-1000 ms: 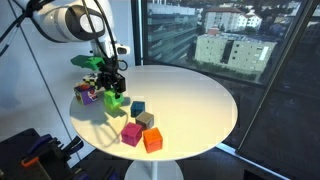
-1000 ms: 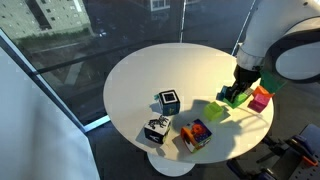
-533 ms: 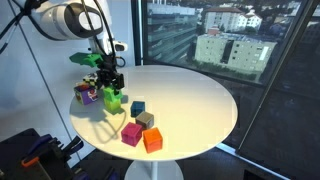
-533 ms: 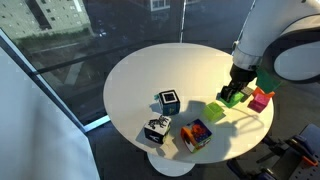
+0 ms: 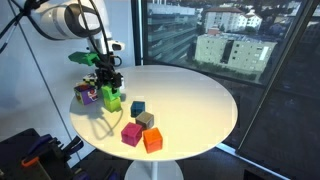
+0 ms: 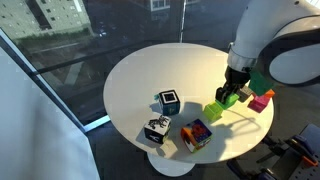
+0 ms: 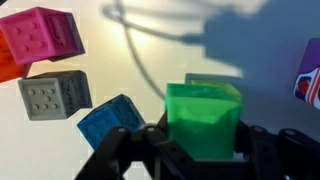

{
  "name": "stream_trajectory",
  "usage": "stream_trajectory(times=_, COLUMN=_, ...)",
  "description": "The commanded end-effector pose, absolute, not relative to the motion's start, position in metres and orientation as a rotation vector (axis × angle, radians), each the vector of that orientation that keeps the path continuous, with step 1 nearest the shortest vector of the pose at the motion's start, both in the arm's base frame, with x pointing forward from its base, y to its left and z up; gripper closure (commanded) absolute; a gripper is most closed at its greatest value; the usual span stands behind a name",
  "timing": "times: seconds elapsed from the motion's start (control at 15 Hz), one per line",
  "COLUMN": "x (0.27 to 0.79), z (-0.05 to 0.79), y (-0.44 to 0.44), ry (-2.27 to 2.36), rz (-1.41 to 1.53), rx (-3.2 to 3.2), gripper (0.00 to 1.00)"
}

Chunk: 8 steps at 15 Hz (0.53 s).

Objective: Put the yellow building block on the table, put the light green building block on top of the yellow building block and then put the orange dice on top of the white and blue dice

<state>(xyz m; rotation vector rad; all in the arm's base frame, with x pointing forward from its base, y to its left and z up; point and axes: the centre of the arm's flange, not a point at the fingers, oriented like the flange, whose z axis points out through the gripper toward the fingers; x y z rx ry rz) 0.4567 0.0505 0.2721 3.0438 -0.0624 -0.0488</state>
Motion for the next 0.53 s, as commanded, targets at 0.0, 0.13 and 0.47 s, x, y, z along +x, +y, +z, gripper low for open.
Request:
stream_trajectory(times=0.0, x=0.468, z=0.269, y=0.059, ry=-0.105, rz=-0.048, rx=3.034, gripper=0.76)
stream_trajectory(times=0.13, x=0.470, z=0.266, y=0.061, ry=-0.115, rz=-0.055, rx=3.035, gripper=0.76)
stream_trajectory(times=0.47, x=0.476, z=0.259, y=0.068, ry=-0.115, rz=-0.065, rx=3.035, gripper=0.76)
